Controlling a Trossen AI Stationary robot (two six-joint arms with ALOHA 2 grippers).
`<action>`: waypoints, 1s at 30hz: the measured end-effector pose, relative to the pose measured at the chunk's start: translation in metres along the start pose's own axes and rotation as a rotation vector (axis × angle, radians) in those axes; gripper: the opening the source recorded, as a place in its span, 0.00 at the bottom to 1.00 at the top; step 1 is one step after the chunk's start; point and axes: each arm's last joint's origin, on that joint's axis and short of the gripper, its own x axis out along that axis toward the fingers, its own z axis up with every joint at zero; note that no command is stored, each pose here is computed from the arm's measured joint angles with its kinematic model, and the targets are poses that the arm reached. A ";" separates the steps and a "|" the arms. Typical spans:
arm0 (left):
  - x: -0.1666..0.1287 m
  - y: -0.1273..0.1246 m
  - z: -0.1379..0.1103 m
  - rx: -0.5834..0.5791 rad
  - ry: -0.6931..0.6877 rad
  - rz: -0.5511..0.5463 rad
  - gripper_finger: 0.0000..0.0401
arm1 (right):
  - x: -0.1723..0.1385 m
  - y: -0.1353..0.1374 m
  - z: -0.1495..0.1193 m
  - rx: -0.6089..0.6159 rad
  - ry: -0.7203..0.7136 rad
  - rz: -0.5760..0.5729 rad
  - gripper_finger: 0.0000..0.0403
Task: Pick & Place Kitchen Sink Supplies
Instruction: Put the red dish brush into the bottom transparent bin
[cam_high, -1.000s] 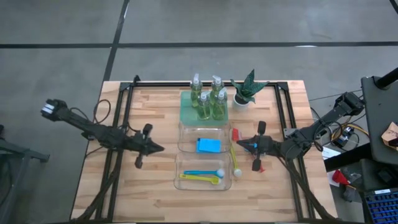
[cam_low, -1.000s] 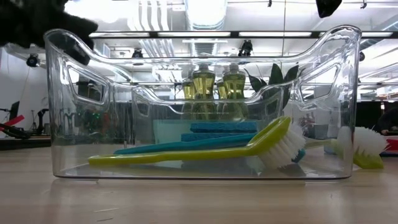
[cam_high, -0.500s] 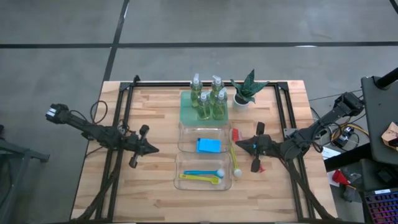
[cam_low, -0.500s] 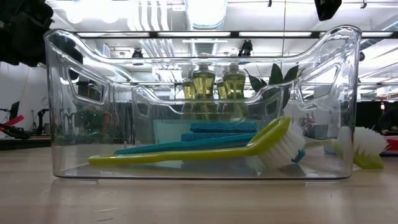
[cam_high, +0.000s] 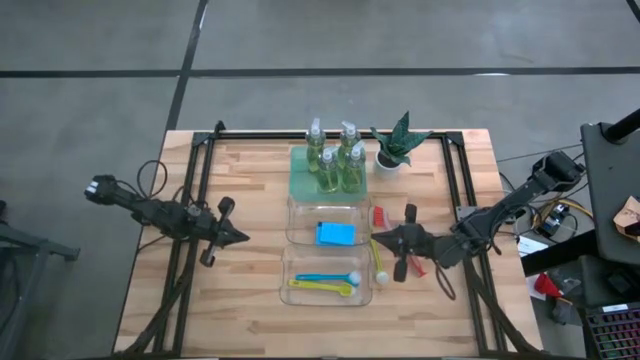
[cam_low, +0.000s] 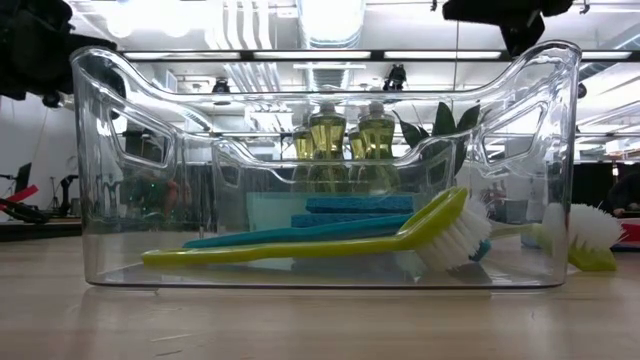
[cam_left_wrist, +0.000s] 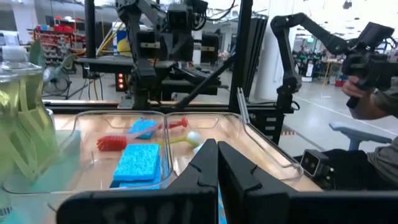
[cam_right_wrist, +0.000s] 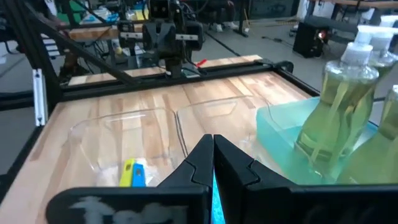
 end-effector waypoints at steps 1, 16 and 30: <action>0.000 0.000 0.000 -0.005 0.001 0.000 0.00 | 0.000 0.000 -0.001 0.007 0.001 -0.004 0.02; 0.000 0.000 0.000 -0.012 0.005 0.000 0.01 | 0.008 0.003 0.005 0.049 -0.007 -0.043 0.03; 0.000 0.000 -0.001 -0.010 0.013 0.001 0.01 | -0.016 -0.025 0.049 0.031 0.389 -0.296 0.39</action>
